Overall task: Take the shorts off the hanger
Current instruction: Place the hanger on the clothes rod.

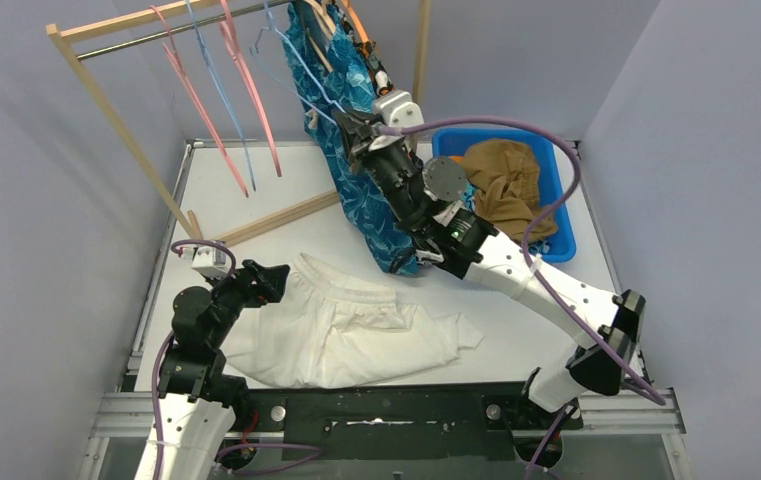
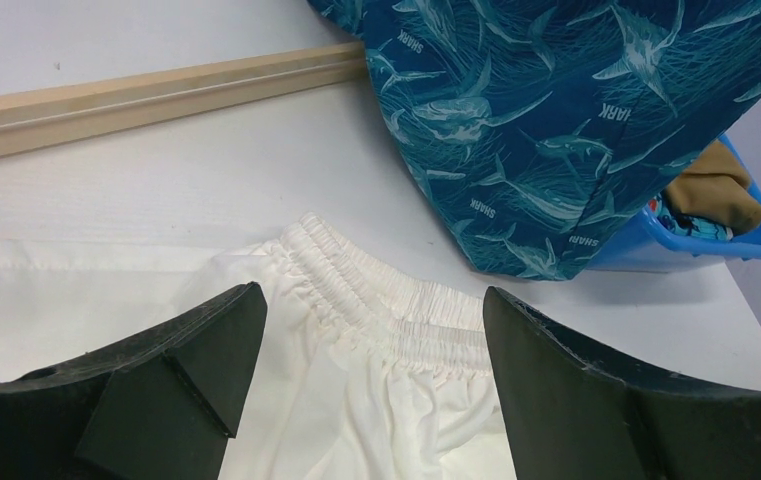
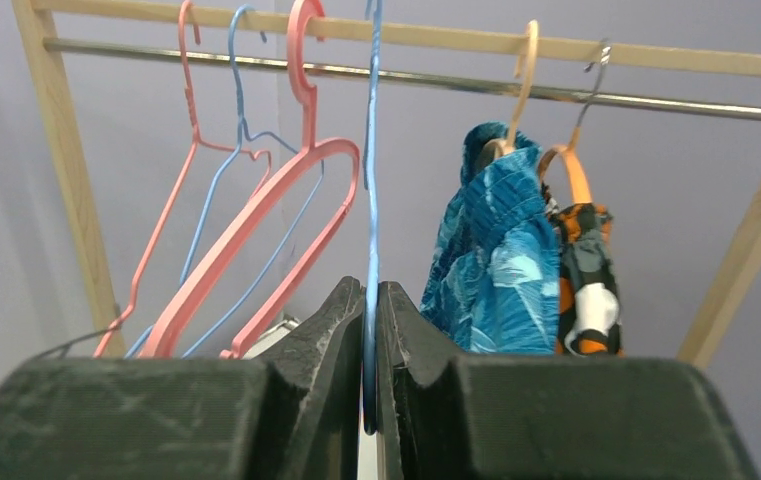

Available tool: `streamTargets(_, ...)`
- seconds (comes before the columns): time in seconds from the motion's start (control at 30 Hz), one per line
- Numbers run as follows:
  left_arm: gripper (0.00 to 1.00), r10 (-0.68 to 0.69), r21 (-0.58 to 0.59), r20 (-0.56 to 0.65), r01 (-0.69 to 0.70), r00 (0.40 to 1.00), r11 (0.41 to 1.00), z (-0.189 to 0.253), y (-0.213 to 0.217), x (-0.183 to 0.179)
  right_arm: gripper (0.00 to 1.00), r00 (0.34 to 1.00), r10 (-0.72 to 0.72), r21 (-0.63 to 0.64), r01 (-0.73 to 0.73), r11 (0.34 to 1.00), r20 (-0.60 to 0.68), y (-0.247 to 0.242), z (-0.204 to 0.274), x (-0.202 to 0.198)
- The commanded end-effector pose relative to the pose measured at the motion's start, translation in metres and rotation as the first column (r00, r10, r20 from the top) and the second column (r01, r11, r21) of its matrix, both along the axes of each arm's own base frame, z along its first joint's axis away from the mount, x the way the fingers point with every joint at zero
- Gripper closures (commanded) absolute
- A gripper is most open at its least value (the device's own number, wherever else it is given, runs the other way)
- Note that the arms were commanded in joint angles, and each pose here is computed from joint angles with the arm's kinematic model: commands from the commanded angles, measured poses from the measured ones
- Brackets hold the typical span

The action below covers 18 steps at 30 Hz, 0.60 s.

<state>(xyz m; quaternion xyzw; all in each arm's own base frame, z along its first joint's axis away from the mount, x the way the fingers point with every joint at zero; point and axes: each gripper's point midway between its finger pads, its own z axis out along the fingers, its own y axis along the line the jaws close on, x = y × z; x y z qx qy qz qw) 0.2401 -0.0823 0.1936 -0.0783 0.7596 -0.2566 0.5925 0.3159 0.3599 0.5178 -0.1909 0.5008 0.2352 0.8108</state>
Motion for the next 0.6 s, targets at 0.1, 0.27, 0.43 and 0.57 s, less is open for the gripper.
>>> streamTargets(0.1, 0.20, 0.015, 0.008, 0.098, -0.016, 0.995, 1.000, 0.035, 0.004, 0.002, 1.00, 0.989, 0.063, -0.108, -0.078, 0.991, -0.135, 0.037, -0.043, 0.009)
streamTargets(0.27, 0.20, 0.014, 0.006, 0.100, -0.014, 0.995, 1.000, 0.035, 0.004, 0.002, 0.87, 0.972, 0.089, -0.094, -0.112, 0.989, -0.219, 0.035, -0.078, 0.002)
streamTargets(0.43, 0.20, 0.010, 0.006, 0.099, -0.010, 0.995, 1.000, 0.035, 0.003, 0.002, 0.60, 0.964, 0.094, -0.107, -0.124, 0.986, -0.249, 0.028, -0.080, -0.003)
streamTargets(0.57, 0.20, 0.017, 0.006, 0.098, -0.018, 0.995, 1.000, 0.035, 0.004, 0.002, 0.43, 0.951, 0.113, -0.120, -0.153, 0.981, -0.288, 0.021, -0.094, -0.014)
